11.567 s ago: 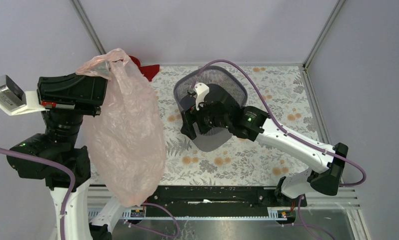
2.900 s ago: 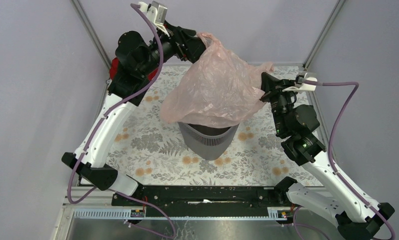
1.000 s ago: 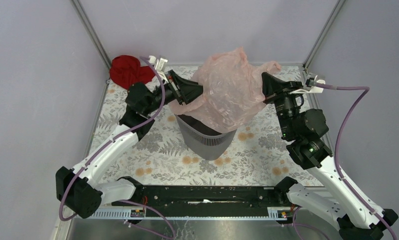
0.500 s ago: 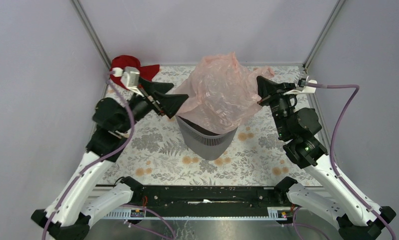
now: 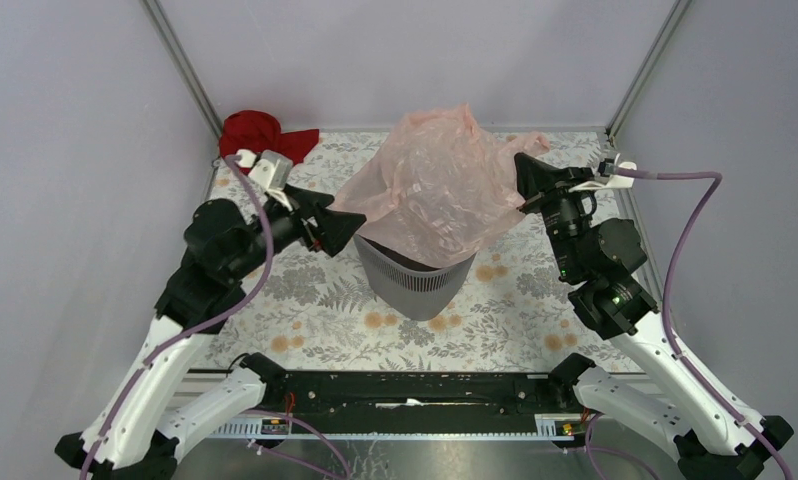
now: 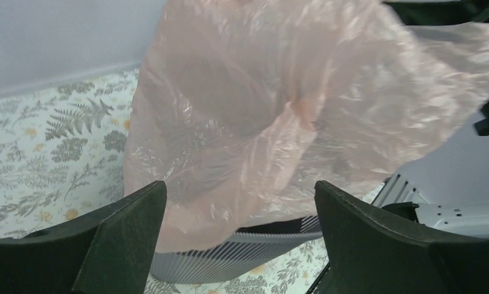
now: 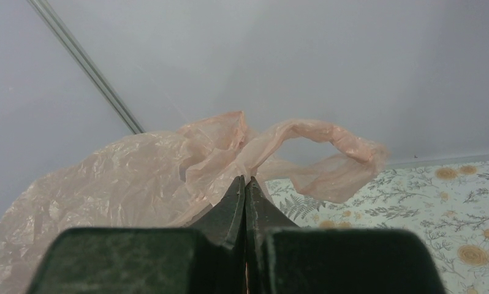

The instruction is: Put the trash bags into the trash bin

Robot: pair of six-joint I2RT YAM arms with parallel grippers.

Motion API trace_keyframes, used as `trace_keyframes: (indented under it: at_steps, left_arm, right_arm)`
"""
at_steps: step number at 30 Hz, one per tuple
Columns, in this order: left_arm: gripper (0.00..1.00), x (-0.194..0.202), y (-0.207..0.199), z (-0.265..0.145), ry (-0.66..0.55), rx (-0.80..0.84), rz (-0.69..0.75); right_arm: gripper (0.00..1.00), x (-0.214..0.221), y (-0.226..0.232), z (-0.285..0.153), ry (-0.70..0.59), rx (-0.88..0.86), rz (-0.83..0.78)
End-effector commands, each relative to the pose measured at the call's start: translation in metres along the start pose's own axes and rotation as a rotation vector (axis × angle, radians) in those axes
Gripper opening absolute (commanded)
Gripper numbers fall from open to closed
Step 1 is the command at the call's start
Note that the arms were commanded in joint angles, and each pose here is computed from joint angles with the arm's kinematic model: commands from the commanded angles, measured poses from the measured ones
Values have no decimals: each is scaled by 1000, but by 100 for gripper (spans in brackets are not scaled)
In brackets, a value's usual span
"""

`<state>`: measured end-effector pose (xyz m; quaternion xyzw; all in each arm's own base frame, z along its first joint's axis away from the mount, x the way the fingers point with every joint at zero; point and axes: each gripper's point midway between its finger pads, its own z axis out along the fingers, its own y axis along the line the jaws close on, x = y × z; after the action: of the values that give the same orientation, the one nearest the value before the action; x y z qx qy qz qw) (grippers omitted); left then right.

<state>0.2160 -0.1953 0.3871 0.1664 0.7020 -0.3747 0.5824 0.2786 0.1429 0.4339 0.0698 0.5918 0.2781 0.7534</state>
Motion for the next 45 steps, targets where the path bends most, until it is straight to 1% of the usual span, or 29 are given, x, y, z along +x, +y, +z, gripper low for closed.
trace_keyframes:
  at_steps: [1, 3, 6, 7, 10, 14, 18, 20, 22, 24, 26, 28, 29, 31, 34, 37, 40, 42, 45]
  left_arm:
    - [74, 6, -4, 28, 14, 75, -23]
    - [59, 12, -11, 44, 30, 141, -66]
    - [40, 20, -17, 65, 44, 199, -126]
    - [37, 22, -18, 72, 40, 205, -139]
    - [34, 36, -22, 88, 51, 217, -162]
    - [32, 64, -22, 104, 115, 205, -168]
    - [32, 82, -13, 111, 168, 140, -168]
    - [32, 94, -6, 114, 214, 107, -180]
    - [32, 102, -8, 117, 266, 114, -194]
    - [35, 105, -10, 114, 302, 116, -186]
    - [42, 96, -10, 105, 297, 93, -165]
    - [53, 75, -12, 93, 246, 75, -132]
    - [60, 61, -15, 85, 214, 73, -113]
    - [70, 37, -19, 71, 165, 61, -78]
    - [81, 8, -23, 49, 122, 34, -40]
    - [92, -10, -27, 33, 87, 33, 7]
    - [99, -42, -28, 21, 4, 12, 99]
    - [99, -69, -28, 18, -69, -22, 110]
    - [99, -98, -37, 29, -172, 4, 81]
  right_arm:
    - [0, -12, 12, -2, -9, -48, 12]
    - [0, -11, 13, -4, -5, -57, 27]
    - [0, -11, 15, -7, -6, -71, 53]
    - [0, -10, 17, -6, -4, -79, 52]
    - [0, -4, 20, 0, 19, -83, 38]
    - [0, 9, 22, 3, 51, -100, 47]
    - [0, 20, 20, 4, 63, -102, 61]
    - [0, 21, 21, 6, 66, -102, 56]
    - [0, 23, 23, 7, 77, -107, 56]
    - [0, 25, 24, 7, 85, -113, 58]
    - [0, 27, 21, 5, 91, -108, 54]
    - [0, 28, 18, 3, 91, -96, 42]
    - [0, 27, 16, 2, 86, -90, 34]
    - [0, 25, 15, 2, 84, -86, 19]
    - [0, 27, 17, 3, 96, -97, 4]
    - [0, 36, 25, 3, 125, -150, -15]
    - [0, 45, 41, 2, 168, -245, -36]
    - [0, 51, 50, 1, 199, -293, -43]
    - [0, 56, 57, 1, 230, -333, -43]
